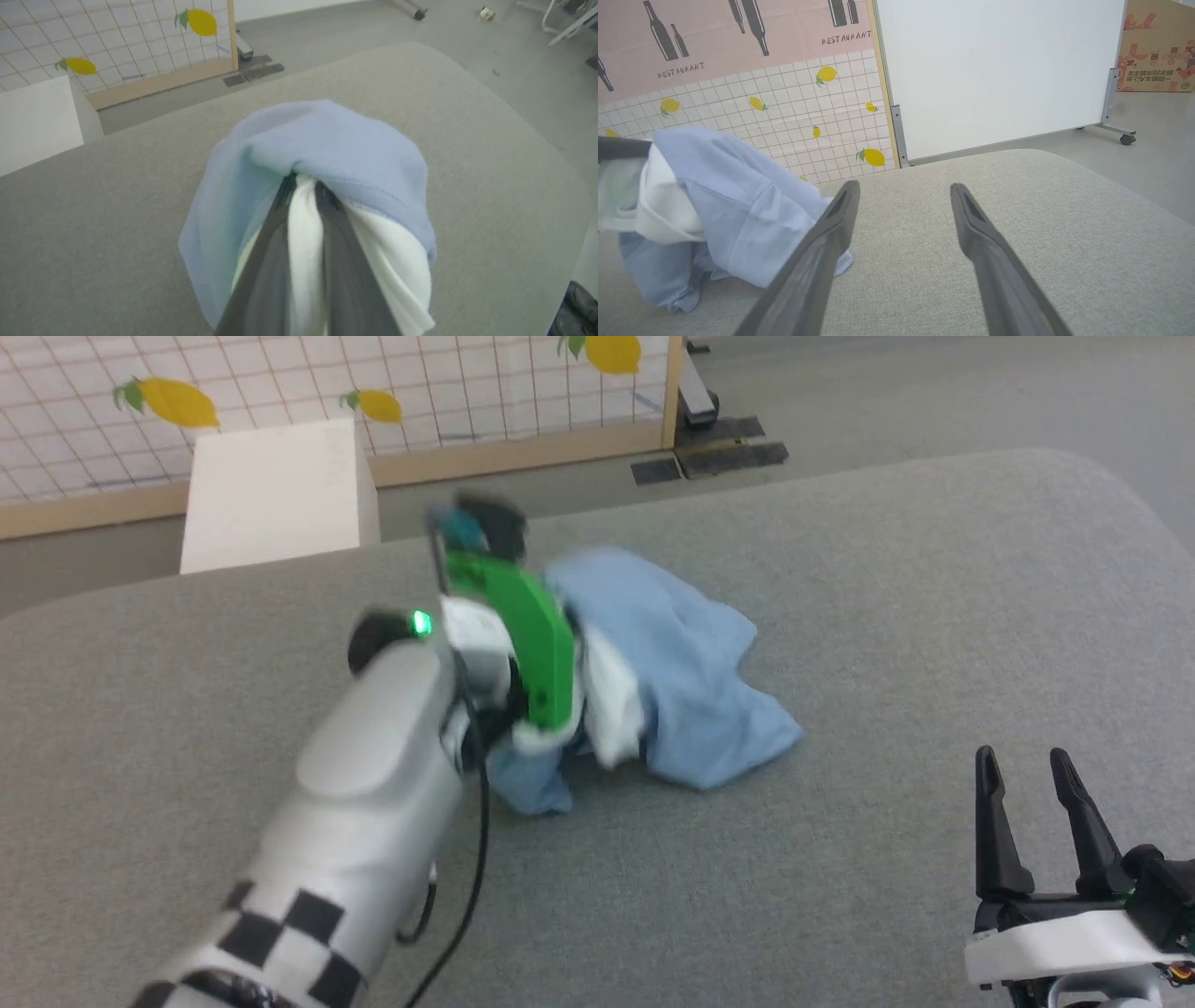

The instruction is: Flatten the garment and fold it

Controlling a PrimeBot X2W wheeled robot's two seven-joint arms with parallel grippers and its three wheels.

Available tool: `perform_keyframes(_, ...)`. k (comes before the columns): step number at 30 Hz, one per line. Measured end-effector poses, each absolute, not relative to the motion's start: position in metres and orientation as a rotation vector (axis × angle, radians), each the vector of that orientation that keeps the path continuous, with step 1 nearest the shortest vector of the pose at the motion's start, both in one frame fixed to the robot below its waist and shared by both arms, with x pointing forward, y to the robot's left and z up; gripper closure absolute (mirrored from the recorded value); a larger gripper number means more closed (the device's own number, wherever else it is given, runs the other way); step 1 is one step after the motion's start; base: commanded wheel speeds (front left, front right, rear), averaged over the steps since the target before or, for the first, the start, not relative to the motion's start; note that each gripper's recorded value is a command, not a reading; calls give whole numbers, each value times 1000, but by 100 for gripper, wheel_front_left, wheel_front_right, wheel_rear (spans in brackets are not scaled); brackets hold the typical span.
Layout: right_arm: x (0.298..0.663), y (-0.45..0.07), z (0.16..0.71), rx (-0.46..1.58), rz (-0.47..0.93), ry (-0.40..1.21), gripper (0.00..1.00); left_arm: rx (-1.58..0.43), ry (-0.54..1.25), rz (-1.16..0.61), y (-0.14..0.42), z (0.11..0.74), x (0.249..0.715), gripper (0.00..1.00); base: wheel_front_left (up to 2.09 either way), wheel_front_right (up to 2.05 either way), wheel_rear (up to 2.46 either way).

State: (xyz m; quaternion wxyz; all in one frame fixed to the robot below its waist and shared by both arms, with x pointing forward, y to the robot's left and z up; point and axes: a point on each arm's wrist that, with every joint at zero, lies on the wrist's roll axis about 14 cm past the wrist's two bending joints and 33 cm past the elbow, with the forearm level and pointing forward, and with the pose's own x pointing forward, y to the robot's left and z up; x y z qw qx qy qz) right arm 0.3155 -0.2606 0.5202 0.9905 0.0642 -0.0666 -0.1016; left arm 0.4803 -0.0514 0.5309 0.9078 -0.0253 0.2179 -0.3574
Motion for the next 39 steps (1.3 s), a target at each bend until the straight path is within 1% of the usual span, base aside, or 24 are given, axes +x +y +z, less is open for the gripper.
perform_keyframes(4,317,-262,514,126,-212,-111,0,68,741,-744,-40,439,442,100,0,0,0)
perform_keyframes(6,318,-263,512,129,-215,-103,0,103,847,-746,-33,408,424,100,0,0,0)
perform_keyframes(8,319,-263,509,130,-217,-94,0,87,921,-748,-31,392,412,100,0,0,0)
perform_keyframes(11,321,-262,507,129,-213,-86,0,65,966,-750,-31,389,408,100,0,0,0)
perform_keyframes(12,322,-261,506,130,-209,-85,0,38,975,-750,-32,391,407,54,0,0,0)
perform_keyframes(13,323,-260,506,131,-205,-85,0,13,981,-751,-33,393,406,0,0,0,0)
perform_keyframes(16,325,-256,507,136,-191,-87,0,-90,992,-748,-34,405,408,0,0,0,0)
perform_keyframes(18,327,-254,508,137,-185,-93,0,-153,961,-747,-34,421,413,0,0,0,0)
perform_keyframes(23,333,-245,512,145,-151,-108,0,-312,808,-705,-15,476,442,0,0,0,0)
perform_keyframes(27,339,-234,516,153,-112,-120,0,-447,590,-639,13,538,468,0,0,0,0)
perform_keyframes(32,345,-221,521,159,-69,-137,0,-562,227,-460,87,611,492,0,0,0,0)
perform_keyframes(36,346,-214,528,161,-44,-158,0,-559,9,-289,151,632,485,0,0,0,0)
perform_keyframes(39,348,-209,532,155,-26,-169,0,-486,-123,-184,187,637,469,0,0,0,0)
